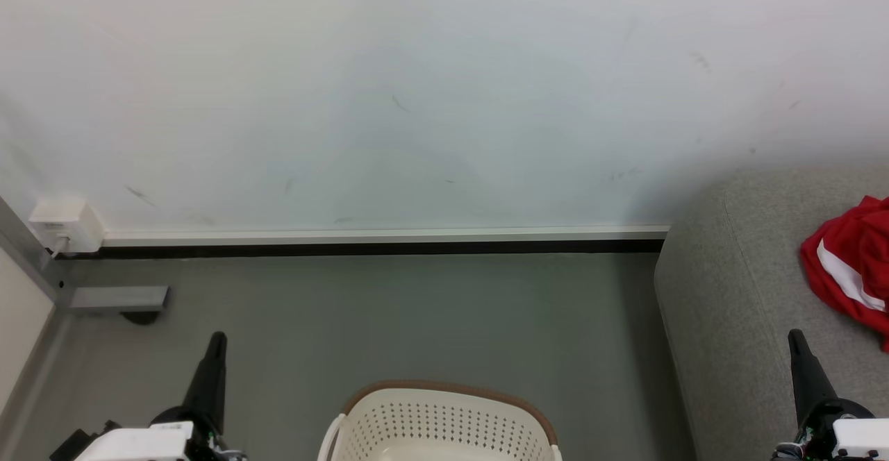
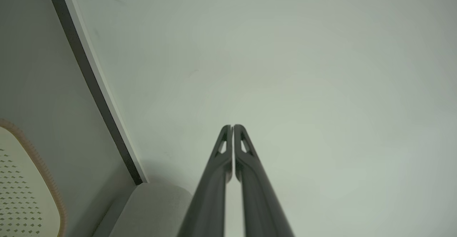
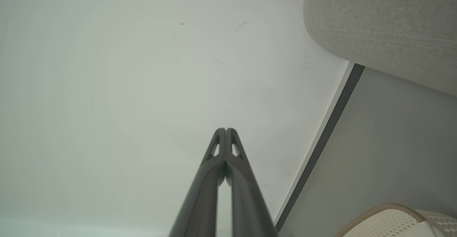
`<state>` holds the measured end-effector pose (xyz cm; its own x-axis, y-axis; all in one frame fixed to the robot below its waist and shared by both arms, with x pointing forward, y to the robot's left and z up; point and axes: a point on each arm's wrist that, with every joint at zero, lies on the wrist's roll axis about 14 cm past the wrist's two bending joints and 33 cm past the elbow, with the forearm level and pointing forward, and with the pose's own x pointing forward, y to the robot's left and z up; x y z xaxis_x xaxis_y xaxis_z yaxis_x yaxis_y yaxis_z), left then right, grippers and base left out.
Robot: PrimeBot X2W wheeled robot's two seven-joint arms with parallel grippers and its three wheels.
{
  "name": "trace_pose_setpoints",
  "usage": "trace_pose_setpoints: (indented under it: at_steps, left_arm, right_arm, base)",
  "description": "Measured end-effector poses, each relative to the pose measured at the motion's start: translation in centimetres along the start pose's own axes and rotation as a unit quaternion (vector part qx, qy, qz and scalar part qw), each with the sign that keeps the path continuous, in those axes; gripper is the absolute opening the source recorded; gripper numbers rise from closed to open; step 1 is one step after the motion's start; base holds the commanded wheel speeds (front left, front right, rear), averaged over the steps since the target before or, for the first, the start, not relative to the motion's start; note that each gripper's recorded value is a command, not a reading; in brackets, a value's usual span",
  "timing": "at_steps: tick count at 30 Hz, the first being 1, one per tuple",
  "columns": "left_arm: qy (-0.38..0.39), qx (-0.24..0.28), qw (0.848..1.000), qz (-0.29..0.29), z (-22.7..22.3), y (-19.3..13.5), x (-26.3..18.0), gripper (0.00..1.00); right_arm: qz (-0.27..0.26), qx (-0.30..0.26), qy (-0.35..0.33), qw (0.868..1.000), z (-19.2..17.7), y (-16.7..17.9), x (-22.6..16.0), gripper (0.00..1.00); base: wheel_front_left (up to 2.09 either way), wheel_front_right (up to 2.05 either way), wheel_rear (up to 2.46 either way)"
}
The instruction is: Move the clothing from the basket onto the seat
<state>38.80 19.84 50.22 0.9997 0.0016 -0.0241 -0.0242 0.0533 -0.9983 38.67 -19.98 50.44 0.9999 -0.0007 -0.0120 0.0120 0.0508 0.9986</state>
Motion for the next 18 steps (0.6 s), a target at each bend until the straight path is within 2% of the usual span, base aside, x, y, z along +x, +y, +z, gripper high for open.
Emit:
trace_pose_setpoints:
  at_steps: [8, 18]
  left_arm:
    - [0.001, -0.026, 1.0, -0.008, 0.07, -0.39, 0.13, 0.0]
    - [0.001, -0.027, 1.0, -0.009, 0.09, -0.41, 0.14, 0.0]
  right_arm:
    - [0.005, 0.026, 0.001, 1.0, 0.01, 0.25, 0.24, 0.0]
    - [0.005, 0.027, 0.0, 1.0, 0.03, 0.29, 0.26, 0.0]
  base:
    - [0.0, 0.0, 0.0]
    - [0.0, 0.0, 0.0]
